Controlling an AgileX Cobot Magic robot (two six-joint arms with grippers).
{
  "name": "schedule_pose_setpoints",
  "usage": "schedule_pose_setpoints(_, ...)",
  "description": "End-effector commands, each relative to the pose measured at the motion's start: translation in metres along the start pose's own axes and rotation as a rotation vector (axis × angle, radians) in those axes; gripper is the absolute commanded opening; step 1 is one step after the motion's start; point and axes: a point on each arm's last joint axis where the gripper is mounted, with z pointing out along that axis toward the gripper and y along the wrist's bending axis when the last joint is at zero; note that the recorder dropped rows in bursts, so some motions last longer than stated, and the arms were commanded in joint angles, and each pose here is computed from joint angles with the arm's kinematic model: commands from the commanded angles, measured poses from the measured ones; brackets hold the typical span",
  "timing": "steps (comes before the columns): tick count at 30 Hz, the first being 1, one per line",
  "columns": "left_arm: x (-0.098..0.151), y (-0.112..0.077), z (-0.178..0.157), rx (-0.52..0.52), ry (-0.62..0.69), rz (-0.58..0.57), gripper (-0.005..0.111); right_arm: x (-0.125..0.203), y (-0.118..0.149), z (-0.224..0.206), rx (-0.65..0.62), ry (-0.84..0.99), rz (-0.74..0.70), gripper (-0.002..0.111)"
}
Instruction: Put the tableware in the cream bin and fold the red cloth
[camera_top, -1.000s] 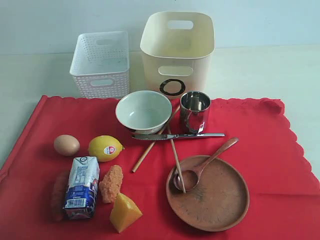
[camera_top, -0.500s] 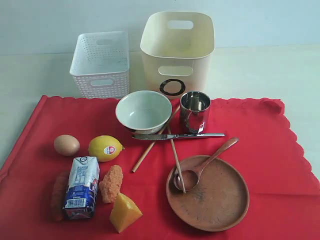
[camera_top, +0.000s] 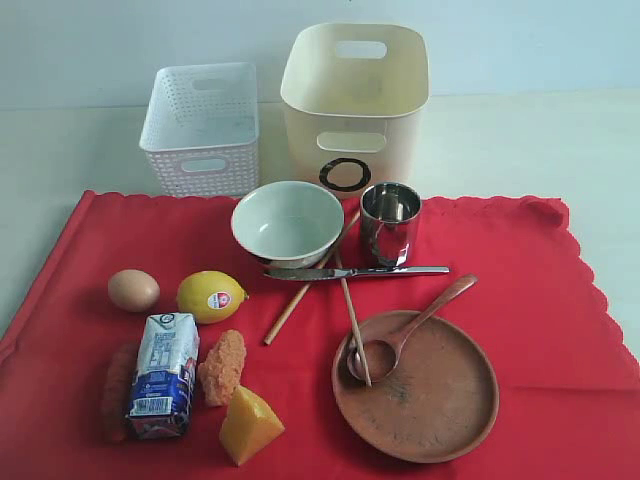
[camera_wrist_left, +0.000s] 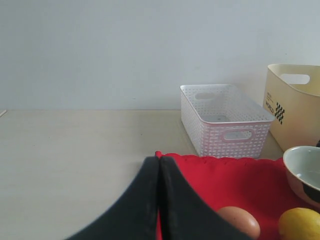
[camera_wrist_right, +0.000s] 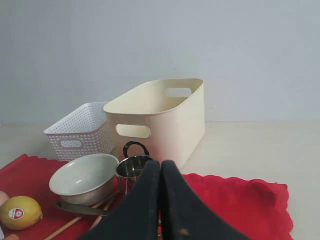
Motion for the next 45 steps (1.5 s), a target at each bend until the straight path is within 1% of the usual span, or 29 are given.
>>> schedule_pose_setpoints(1, -0.009, -0.001, -0.001, 0.019, -0.108, -0.135, 0.001, 0.0, 0.0, 0.0, -0.005, -0.013, 0.001, 0.0)
schedule_pose_setpoints(5, -0.03, -0.003, -0.006, 0.098, -0.333, -0.369, 0.001, 0.0, 0.0, 0.0, -0.005, -0.013, 0.001, 0.0)
schedule_pose_setpoints(8, -0.045, -0.005, -0.013, 0.189, -0.509, -0.503, 0.001, 0.0, 0.0, 0.0, -0.005, -0.013, 0.001, 0.0)
schedule_pose_setpoints(10, -0.054, -0.005, -0.019, 0.25, -0.619, -0.551, 0.001, 0.0, 0.0, 0.0, -0.005, -0.013, 0.001, 0.0)
schedule_pose_setpoints(12, -0.062, -0.006, -0.026, 0.301, -0.722, -0.566, 0.001, 0.0, 0.0, 0.0, -0.005, -0.013, 0.001, 0.0)
schedule_pose_setpoints(14, -0.07, -0.007, -0.034, 0.344, -0.841, -0.543, 0.001, 0.0, 0.0, 0.0, -0.005, -0.013, 0.001, 0.0)
schedule_pose_setpoints(15, -0.071, -0.007, -0.036, 0.347, -0.869, -0.525, 0.001, 0.0, 0.0, 0.0, -0.005, -0.013, 0.001, 0.0)
schedule_pose_setpoints(17, -0.079, -0.007, -0.039, 0.315, -0.882, -0.46, 0.001, 0.0, 0.0, 0.0, -0.005, -0.013, 0.001, 0.0)
schedule_pose_setpoints(19, -0.088, -0.007, -0.035, 0.274, -0.84, -0.405, 0.001, 0.0, 0.0, 0.0, -0.005, -0.013, 0.001, 0.0)
schedule_pose_setpoints(21, -0.089, -0.007, -0.024, 0.218, -0.732, -0.344, 0.001, 0.0, 0.0, 0.0, -0.005, -0.013, 0.001, 0.0)
schedule_pose_setpoints(24, -0.084, -0.007, -0.005, 0.186, -0.602, -0.342, 0.001, 0.0, 0.0, 0.0, -0.005, -0.013, 0.001, 0.0)
schedule_pose_setpoints(26, -0.08, -0.008, 0.008, 0.176, -0.52, -0.338, 0.001, 0.0, 0.0, 0.0, -0.005, -0.013, 0.001, 0.0)
schedule_pose_setpoints(30, -0.069, -0.012, 0.03, 0.173, -0.369, -0.276, 0.001, 0.0, 0.0, 0.0, -0.005, -0.013, 0.001, 0.0)
schedule_pose_setpoints(33, -0.063, -0.014, 0.044, 0.176, -0.293, -0.251, 0.001, 0.0, 0.0, 0.0, -0.005, -0.013, 0.001, 0.0)
schedule_pose_setpoints(35, -0.06, -0.015, 0.054, 0.183, -0.268, -0.23, 0.001, 0.0, 0.0, 0.0, -0.005, -0.013, 0.001, 0.0)
schedule_pose_setpoints(42, -0.056, -0.017, 0.098, 0.179, -0.092, -0.246, 0.001, 0.0, 0.0, 0.0, -0.005, -0.013, 0.001, 0.0)
schedule_pose_setpoints(45, -0.057, -0.02, 0.122, 0.199, -0.02, -0.288, 0.001, 0.0, 0.0, 0.0, -0.005, -0.013, 0.001, 0.0)
